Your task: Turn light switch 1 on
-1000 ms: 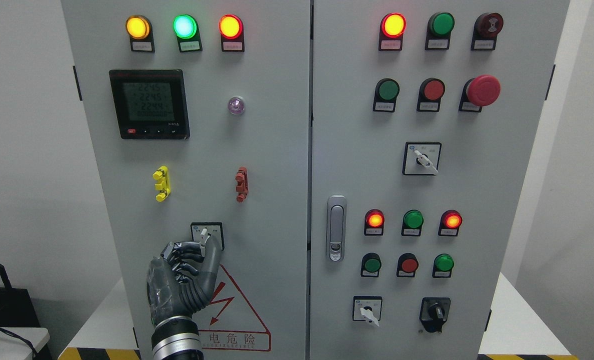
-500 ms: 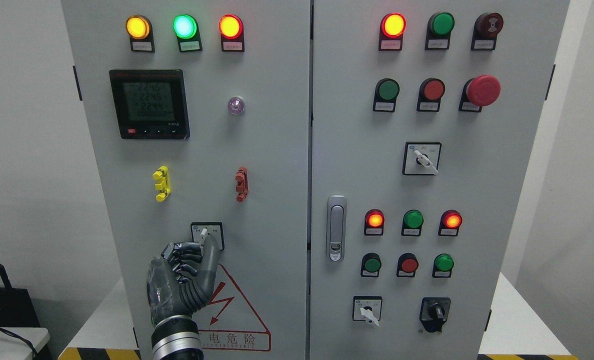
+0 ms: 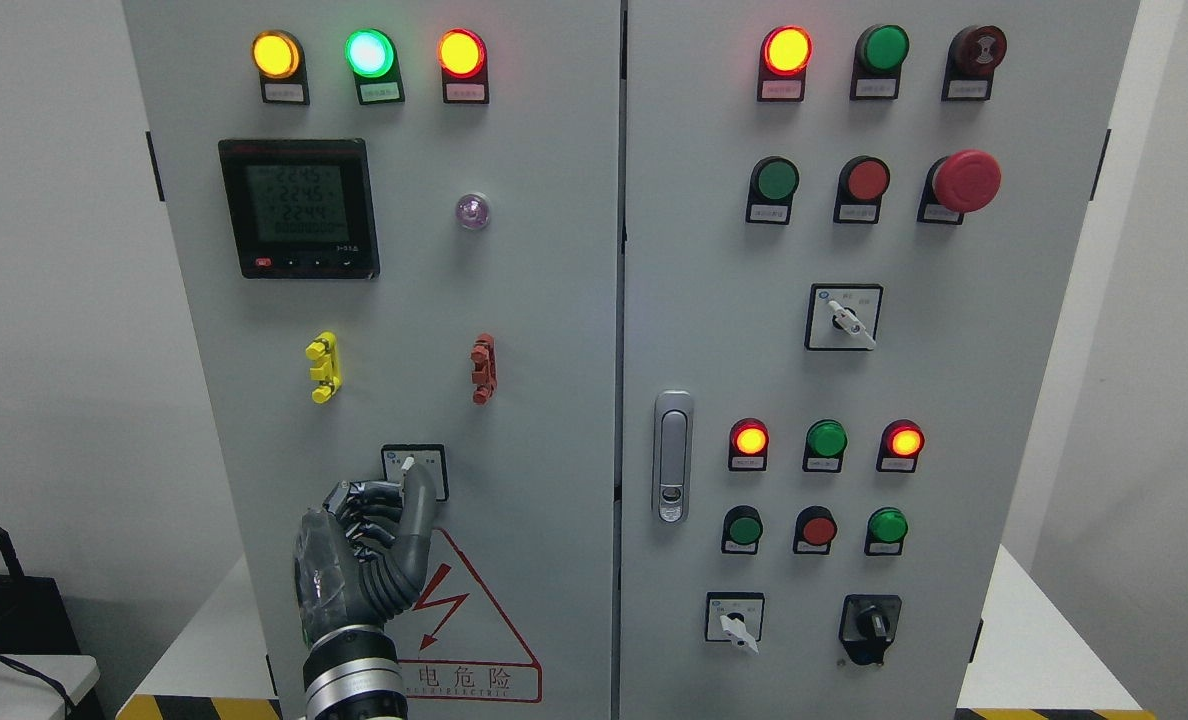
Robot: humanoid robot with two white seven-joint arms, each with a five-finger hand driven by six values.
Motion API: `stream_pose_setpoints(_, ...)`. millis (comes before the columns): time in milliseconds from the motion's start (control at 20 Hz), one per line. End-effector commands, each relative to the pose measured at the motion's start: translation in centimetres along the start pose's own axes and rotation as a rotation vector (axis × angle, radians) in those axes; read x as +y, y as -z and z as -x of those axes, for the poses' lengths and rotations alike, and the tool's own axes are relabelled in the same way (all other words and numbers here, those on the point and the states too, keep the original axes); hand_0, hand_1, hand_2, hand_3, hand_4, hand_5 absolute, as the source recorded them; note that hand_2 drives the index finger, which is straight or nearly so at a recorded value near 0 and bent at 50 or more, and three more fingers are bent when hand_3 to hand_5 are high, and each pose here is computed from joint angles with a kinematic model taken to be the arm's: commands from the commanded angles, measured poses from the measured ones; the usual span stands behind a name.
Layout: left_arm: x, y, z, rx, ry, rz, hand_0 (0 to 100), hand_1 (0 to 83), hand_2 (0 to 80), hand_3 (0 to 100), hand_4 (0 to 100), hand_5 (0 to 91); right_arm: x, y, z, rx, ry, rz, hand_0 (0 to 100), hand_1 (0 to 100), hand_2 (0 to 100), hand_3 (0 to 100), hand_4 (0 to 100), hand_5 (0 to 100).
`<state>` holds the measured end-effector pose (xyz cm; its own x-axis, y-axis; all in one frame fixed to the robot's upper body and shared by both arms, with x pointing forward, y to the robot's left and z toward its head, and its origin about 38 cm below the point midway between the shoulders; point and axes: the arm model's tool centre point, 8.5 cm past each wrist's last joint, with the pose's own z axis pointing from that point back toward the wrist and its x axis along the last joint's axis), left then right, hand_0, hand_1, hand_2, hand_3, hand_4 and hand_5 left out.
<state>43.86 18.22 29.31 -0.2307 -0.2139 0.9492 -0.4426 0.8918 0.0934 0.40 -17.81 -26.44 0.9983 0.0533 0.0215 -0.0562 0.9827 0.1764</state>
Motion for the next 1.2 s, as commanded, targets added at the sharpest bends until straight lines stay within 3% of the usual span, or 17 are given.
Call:
stream_pose_setpoints(0,0.03,0.05,-0.01,0.008,0.007,-0.001,29,40.5,53.9,74,83,80.8,0.01,0.0,-0.03,-0.003,0.017,0.0,12,39,0,0,0,0)
stream_pose_setpoints(1150,-0.41,-0.16,-0.02,0.015,0.019,0.014,31,39.4,54.7,74,83,80.8,0.01,0.0,-0.03,-0.003,0.017,0.0,12,39,0,0,0,0)
